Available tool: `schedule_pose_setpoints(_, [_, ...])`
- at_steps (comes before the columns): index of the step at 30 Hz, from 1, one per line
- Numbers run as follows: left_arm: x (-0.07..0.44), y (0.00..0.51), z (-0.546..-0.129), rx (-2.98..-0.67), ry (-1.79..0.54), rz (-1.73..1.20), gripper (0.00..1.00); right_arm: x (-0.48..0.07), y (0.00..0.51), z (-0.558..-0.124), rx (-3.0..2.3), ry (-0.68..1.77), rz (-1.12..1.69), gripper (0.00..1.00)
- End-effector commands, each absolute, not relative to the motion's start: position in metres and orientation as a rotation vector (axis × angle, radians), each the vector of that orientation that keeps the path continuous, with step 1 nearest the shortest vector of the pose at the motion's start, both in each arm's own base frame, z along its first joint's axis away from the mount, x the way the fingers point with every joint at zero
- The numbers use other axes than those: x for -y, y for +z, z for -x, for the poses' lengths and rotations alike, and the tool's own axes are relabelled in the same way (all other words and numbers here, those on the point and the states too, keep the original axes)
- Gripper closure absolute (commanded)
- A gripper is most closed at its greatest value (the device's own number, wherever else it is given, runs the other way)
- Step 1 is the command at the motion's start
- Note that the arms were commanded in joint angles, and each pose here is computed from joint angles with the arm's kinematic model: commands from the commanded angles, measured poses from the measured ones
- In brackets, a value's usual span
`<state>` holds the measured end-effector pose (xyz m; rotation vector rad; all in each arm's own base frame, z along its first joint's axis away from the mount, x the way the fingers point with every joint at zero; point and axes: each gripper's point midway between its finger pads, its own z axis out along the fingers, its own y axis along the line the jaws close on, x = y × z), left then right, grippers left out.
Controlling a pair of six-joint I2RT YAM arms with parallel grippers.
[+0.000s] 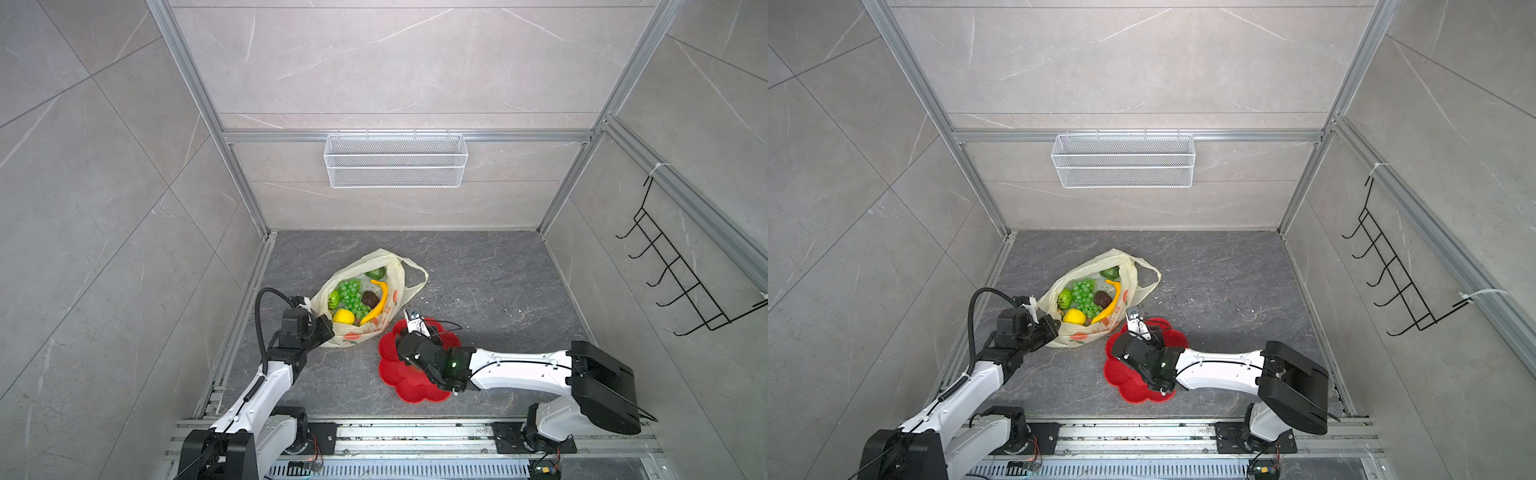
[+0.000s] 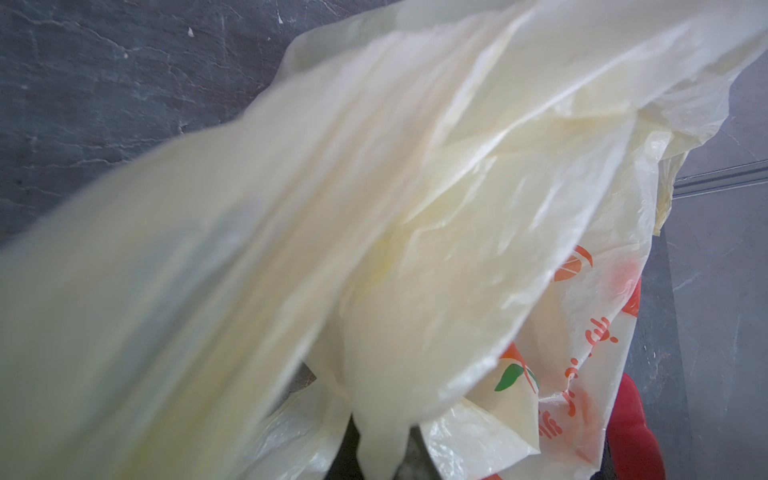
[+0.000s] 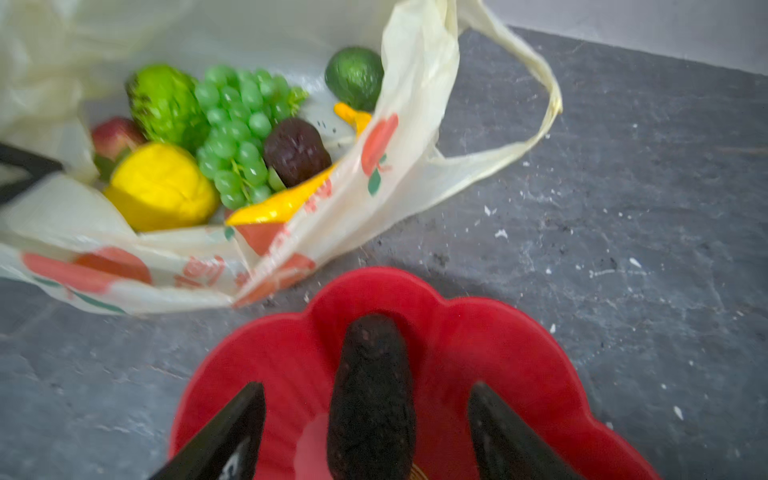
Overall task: Take the fake fruits out of the plastic bag
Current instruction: 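Open the right gripper to release the avocado onto the plate, then reach the right gripper into the bag toward the yellow bumpy fruit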
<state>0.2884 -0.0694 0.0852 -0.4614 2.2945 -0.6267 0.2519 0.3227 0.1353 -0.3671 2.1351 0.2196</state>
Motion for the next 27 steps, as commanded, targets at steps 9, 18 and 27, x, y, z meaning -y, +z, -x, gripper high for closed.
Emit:
schedule_pose_setpoints(9, [0.060, 0.074, -0.289, -2.321, -0.558, 0.536, 1.00, -0.399, 0.149, -0.282, -2.374, 0.421, 0.482, 0.29])
schedule_pose_setpoints(18, [0.058, 0.070, -0.289, -2.332, -0.553, 0.569, 1.00, -0.470, 0.117, -0.293, -2.489, 0.543, 0.531, 0.33])
schedule_pose_setpoints(27, [0.069, 0.054, -0.290, -2.379, -0.628, 0.598, 1.00, -0.495, 0.090, -0.311, -2.533, 0.501, 0.465, 0.32])
